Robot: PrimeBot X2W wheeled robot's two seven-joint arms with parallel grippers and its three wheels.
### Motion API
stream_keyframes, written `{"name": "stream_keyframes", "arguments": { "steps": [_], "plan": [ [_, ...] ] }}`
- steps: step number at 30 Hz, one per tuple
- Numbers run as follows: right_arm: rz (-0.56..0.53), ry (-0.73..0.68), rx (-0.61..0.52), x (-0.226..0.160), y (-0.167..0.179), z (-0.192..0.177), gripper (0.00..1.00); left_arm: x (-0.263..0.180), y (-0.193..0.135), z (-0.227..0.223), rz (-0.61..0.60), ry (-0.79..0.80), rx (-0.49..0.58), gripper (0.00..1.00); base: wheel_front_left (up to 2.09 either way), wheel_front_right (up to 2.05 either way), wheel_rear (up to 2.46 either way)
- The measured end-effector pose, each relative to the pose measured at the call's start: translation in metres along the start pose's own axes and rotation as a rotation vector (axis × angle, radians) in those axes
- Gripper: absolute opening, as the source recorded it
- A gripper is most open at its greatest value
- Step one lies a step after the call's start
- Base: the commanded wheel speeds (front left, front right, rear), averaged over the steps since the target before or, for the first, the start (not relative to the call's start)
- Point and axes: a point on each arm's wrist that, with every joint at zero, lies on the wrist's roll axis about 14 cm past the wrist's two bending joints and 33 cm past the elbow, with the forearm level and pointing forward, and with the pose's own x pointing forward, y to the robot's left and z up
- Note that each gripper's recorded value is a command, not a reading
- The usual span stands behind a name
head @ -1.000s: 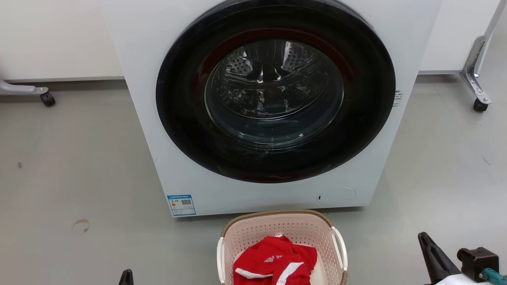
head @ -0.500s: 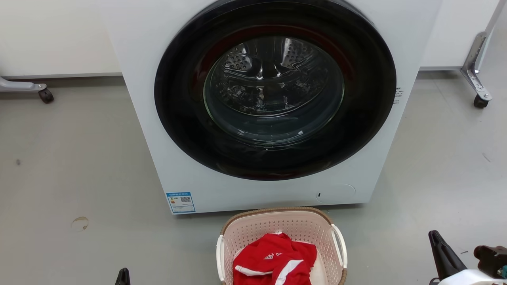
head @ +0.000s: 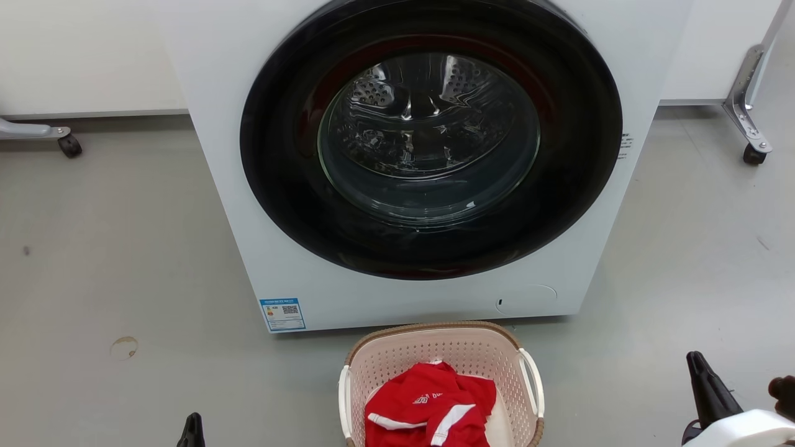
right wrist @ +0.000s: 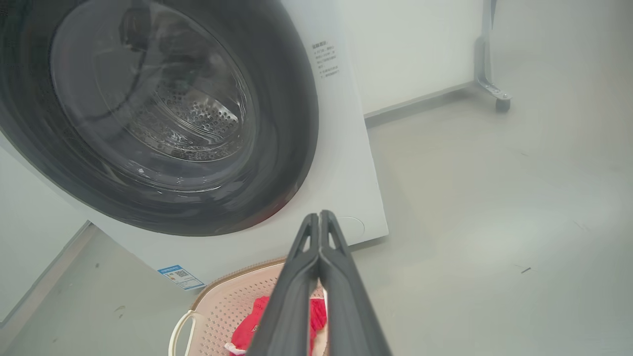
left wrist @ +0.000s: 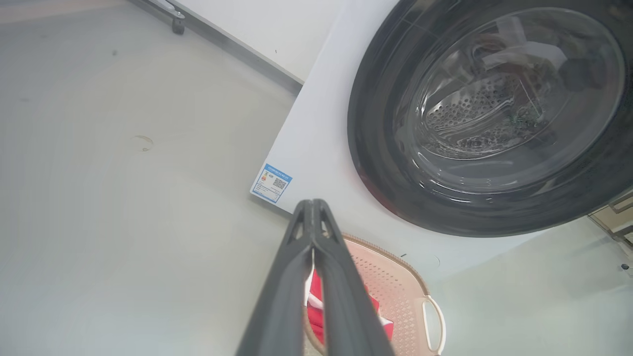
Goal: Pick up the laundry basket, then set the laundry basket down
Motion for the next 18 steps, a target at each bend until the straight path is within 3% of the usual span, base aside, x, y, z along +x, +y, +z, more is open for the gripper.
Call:
{"name": "stream_keyframes", "arguments": {
  "steps": [18],
  "plan": [
    [-0.040,-0.020,0.204,0.0055,-0.0108,0.0100,0.00,0.0078,-0.0019,0.0028,0.001,0.020,-0.198,0.00,0.00,0.00,0.00]
  ]
}}
